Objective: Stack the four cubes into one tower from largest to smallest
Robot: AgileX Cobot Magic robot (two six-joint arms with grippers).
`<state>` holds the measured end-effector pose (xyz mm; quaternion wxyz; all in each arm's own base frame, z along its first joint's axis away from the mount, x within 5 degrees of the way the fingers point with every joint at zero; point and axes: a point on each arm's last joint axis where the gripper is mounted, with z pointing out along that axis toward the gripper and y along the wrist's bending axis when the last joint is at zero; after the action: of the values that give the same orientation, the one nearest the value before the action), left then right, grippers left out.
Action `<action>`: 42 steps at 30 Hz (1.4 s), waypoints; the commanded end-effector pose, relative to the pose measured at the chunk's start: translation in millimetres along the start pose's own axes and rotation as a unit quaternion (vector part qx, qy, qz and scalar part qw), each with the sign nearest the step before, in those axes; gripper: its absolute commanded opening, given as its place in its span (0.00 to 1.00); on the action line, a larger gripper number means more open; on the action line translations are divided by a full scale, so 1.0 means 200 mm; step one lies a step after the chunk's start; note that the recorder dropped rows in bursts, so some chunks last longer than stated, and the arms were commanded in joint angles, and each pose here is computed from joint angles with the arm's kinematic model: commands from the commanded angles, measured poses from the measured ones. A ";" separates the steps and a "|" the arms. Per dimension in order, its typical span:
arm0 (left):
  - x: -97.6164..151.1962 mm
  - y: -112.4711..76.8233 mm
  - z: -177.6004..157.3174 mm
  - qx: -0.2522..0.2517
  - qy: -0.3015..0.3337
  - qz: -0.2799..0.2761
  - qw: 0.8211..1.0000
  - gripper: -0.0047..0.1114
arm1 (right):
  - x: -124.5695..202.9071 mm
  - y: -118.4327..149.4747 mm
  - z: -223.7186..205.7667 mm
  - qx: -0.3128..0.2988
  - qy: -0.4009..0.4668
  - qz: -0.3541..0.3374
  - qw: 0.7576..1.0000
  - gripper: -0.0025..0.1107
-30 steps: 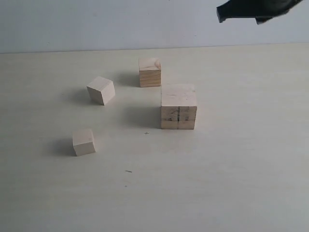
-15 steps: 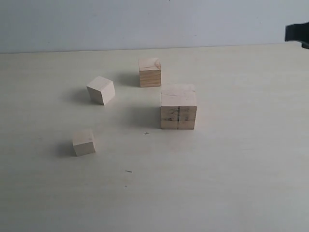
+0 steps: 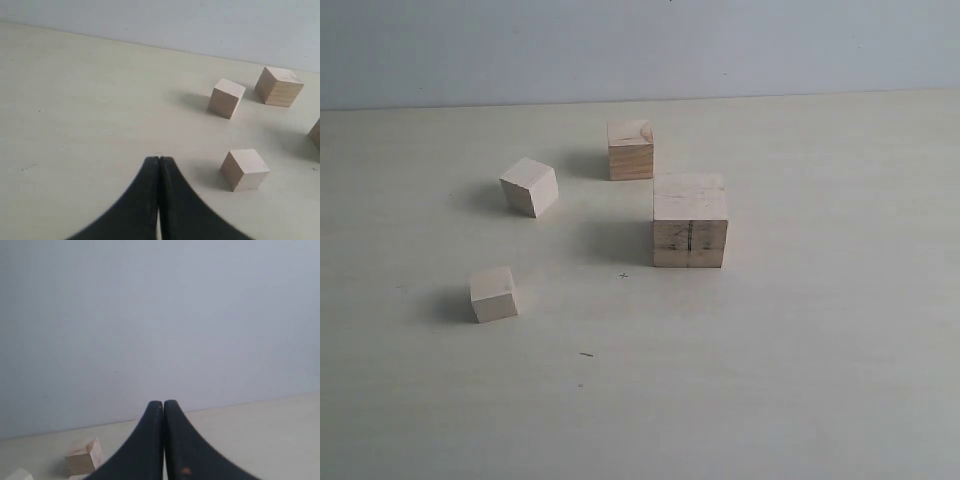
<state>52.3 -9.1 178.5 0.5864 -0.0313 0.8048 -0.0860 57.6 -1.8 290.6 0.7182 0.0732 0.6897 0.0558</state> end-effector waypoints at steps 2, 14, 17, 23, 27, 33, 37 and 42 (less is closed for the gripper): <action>0.00 0.00 0.00 0.002 -0.003 0.001 1.000 0.04 | 0.15 -0.03 -0.04 0.012 0.032 0.064 0.997 0.02; -0.04 0.01 0.00 -0.008 -0.051 0.059 0.997 0.04 | 0.49 -0.11 0.02 0.045 0.121 -0.017 0.991 0.02; -0.08 -0.01 -0.01 0.023 -0.084 -0.090 0.992 0.04 | 0.49 -0.11 0.02 0.047 0.125 -0.017 0.991 0.02; -0.11 -0.01 -0.02 0.038 -0.121 -0.164 0.978 0.04 | 0.51 -0.12 0.04 0.047 0.141 -0.054 0.987 0.02; -0.12 -0.01 -0.02 0.039 -0.131 -0.180 0.974 0.04 | 0.50 -0.11 0.05 0.036 0.133 -0.078 0.987 0.02; -0.14 -0.01 -0.02 0.045 -0.149 -0.217 0.964 0.04 | 0.50 -0.11 0.05 0.040 0.133 -0.011 0.990 0.02; -0.22 0.04 -0.06 0.017 -0.249 -0.219 0.943 0.04 | 0.50 -0.10 0.05 0.041 0.133 0.023 0.990 0.02; -0.51 0.13 -0.32 -0.052 -0.549 -0.221 0.804 0.04 | 0.50 -0.10 0.05 0.041 0.133 0.023 0.990 0.02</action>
<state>41.4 26.7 253.9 0.8404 -0.2604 0.4461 -0.1642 71.4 -4.2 190.0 0.6136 0.1071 0.7806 0.0521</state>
